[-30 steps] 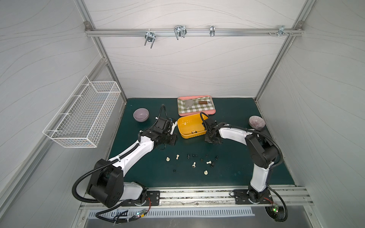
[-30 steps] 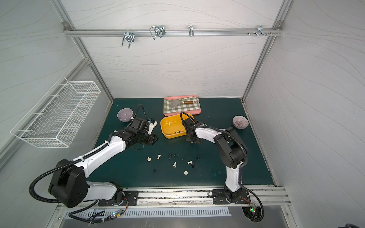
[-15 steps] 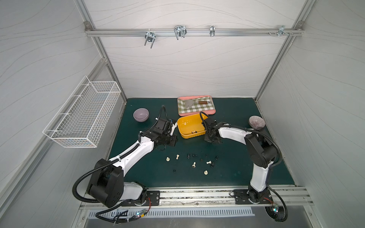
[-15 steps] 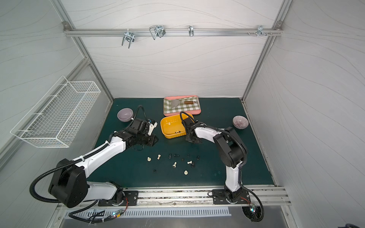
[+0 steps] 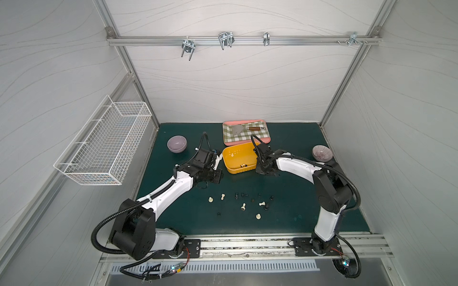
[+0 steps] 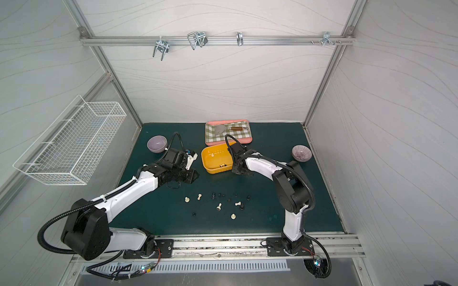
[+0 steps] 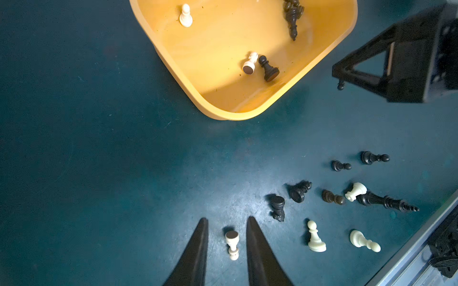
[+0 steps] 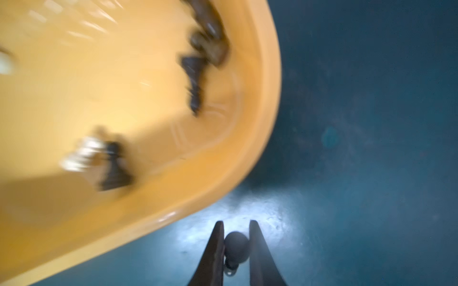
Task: Put the chess pieces into the storage box
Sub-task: Pick up the chess piece at the center of the board, then place the chess piece in the storage box.
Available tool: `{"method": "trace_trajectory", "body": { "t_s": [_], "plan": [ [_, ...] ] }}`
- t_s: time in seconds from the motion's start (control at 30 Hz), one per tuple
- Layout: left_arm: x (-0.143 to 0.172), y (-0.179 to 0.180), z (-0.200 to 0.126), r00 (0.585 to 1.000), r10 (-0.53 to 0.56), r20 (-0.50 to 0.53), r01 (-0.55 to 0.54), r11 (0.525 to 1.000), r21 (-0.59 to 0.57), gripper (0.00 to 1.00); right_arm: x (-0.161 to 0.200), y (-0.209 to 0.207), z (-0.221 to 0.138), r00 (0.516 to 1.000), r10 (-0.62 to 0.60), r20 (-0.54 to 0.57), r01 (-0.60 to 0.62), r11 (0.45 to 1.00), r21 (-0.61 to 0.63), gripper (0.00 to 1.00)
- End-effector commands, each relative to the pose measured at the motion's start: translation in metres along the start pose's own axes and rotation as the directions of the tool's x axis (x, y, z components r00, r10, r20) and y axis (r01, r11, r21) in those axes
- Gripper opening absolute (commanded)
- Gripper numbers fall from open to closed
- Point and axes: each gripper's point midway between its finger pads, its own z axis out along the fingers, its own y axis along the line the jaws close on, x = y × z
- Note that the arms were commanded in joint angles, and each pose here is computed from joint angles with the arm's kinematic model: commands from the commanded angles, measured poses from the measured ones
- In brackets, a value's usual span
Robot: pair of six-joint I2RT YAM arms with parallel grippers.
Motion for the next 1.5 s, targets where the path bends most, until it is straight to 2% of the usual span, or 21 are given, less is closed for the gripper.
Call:
{"method": "trace_trajectory", "body": {
  "t_s": [0.0, 0.2, 0.43, 0.97, 1.47],
  "plan": [
    [-0.015, -0.004, -0.002, 0.999, 0.004, 0.046, -0.005, 1.0, 0.02, 0.28, -0.022, 0.014, -0.033, 0.998, -0.032, 0.061, 0.035, 0.998, -0.055, 0.16],
    [-0.014, -0.005, -0.004, 0.998, -0.009, 0.056, 0.008, 1.0, 0.026, 0.28, -0.05, 0.036, -0.046, 0.991, -0.071, 0.115, 0.083, 0.991, -0.106, 0.16],
    [-0.011, -0.007, -0.008, 0.999, 0.001, 0.052, -0.003, 0.999, 0.036, 0.28, -0.071, 0.056, -0.036, 0.99, -0.076, 0.123, 0.092, 0.986, -0.136, 0.16],
    [-0.007, -0.012, -0.011, 0.998, -0.005, 0.06, 0.001, 0.998, 0.069, 0.28, -0.104, 0.064, 0.017, 0.989, -0.081, 0.124, 0.094, 0.99, -0.105, 0.15],
    [-0.008, -0.021, -0.013, 0.997, -0.023, 0.077, 0.014, 0.993, 0.121, 0.29, -0.108, 0.066, 0.062, 0.992, -0.08, 0.093, 0.088, 0.993, -0.079, 0.15]
  ]
}}
